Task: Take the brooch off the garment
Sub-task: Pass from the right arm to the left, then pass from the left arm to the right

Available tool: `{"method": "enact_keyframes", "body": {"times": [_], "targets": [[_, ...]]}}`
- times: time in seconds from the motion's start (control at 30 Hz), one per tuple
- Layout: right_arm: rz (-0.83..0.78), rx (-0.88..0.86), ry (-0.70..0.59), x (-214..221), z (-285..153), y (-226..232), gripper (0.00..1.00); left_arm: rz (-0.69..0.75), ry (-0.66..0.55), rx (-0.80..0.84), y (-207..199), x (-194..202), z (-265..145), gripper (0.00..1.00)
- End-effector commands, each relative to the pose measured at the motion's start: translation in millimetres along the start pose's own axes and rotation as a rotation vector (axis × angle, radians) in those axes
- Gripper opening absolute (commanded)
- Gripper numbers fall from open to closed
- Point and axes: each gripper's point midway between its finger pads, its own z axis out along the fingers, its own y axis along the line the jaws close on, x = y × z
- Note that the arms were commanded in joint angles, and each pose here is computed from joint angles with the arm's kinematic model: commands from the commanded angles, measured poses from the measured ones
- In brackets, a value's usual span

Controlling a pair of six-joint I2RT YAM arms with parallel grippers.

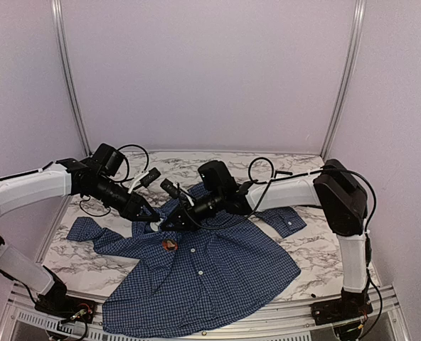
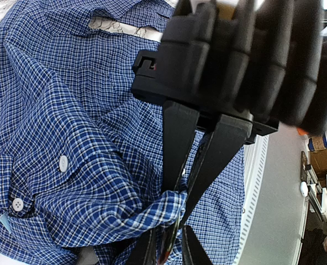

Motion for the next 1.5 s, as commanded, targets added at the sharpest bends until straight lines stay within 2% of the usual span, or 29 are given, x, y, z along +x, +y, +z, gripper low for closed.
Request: {"method": "enact_keyframes", "body": {"times": [0.0, 0.13, 0.27, 0.4, 0.63, 0.83, 0.97, 1.2, 1.33, 1.47], "targets": [[-0.028, -0.017, -0.003, -7.7, 3.7, -0.8, 0.0, 0.001, 0.019, 0.012, 0.0, 4.3, 4.0, 0.16], [-0.027, -0.013, 0.001, -6.9, 3.8, -1.8, 0.0, 0.0, 0.013, 0.008, 0.6, 2.9, 4.5, 0.13], [-0.02, 0.006, -0.002, -7.9, 3.5, -4.6, 0.0, -0.008, 0.019, -0.002, 2.1, 6.9, 6.2, 0.0], [-0.009, 0.019, -0.012, -10.7, 3.7, -6.7, 0.0, -0.023, 0.009, -0.006, 2.7, 10.5, 7.1, 0.0], [0.007, 0.077, -0.034, -20.1, -0.7, -10.8, 0.21, -0.076, -0.103, -0.065, 7.3, 9.3, 0.2, 0.0], [0.024, 0.115, -0.056, -26.7, -5.6, -11.4, 0.27, -0.122, -0.279, -0.148, 13.0, 2.1, -16.9, 0.0], [0.047, 0.13, -0.063, -28.0, -5.1, -14.6, 0.25, -0.15, -0.397, -0.191, 16.5, -2.3, -30.0, 0.0], [0.076, 0.102, -0.082, -33.8, -1.2, -9.0, 0.08, -0.175, -0.553, -0.22, 16.8, -11.9, -47.3, 0.0], [0.079, 0.087, -0.094, -38.0, 4.7, -1.0, 0.0, -0.187, -0.574, -0.22, 16.4, -10.9, -47.7, 0.0], [0.074, 0.141, -0.103, -42.0, 2.7, -4.4, 0.01, -0.175, -0.527, -0.2, 12.2, -4.8, -39.8, 0.0]]}}
